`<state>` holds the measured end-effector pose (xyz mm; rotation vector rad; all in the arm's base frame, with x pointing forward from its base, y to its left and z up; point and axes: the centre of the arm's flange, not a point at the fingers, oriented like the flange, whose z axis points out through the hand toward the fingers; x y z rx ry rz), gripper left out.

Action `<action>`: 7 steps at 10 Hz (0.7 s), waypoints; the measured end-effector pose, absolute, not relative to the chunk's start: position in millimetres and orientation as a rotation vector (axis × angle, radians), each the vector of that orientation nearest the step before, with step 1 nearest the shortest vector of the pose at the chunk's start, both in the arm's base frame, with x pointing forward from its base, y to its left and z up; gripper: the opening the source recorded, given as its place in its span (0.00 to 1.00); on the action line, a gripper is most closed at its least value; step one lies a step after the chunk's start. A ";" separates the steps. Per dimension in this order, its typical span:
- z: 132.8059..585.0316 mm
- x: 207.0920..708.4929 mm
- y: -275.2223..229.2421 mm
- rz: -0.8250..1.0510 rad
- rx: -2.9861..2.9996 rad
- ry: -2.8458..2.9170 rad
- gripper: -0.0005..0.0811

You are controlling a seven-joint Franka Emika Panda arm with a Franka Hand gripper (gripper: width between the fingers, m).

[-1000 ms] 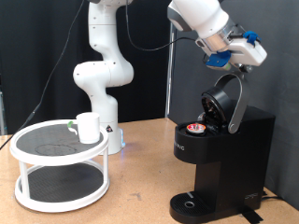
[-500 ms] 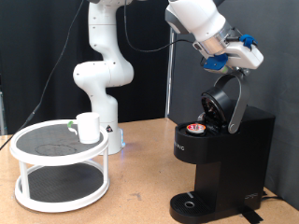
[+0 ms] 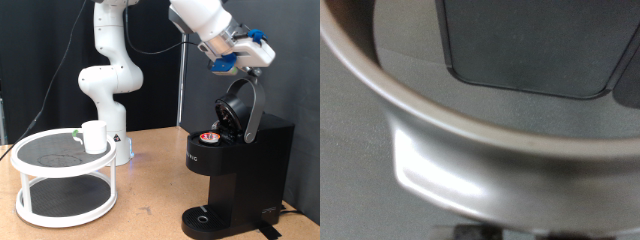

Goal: Make a cup of coffee with the keurig machine

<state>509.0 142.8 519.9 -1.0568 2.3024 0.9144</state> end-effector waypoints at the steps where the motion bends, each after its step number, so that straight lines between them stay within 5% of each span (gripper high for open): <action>1: 518.2 506.1 133.4 0.899 -1.058 2.313 0.01; 7: 509.6 500.1 72.3 0.810 -0.995 2.392 0.01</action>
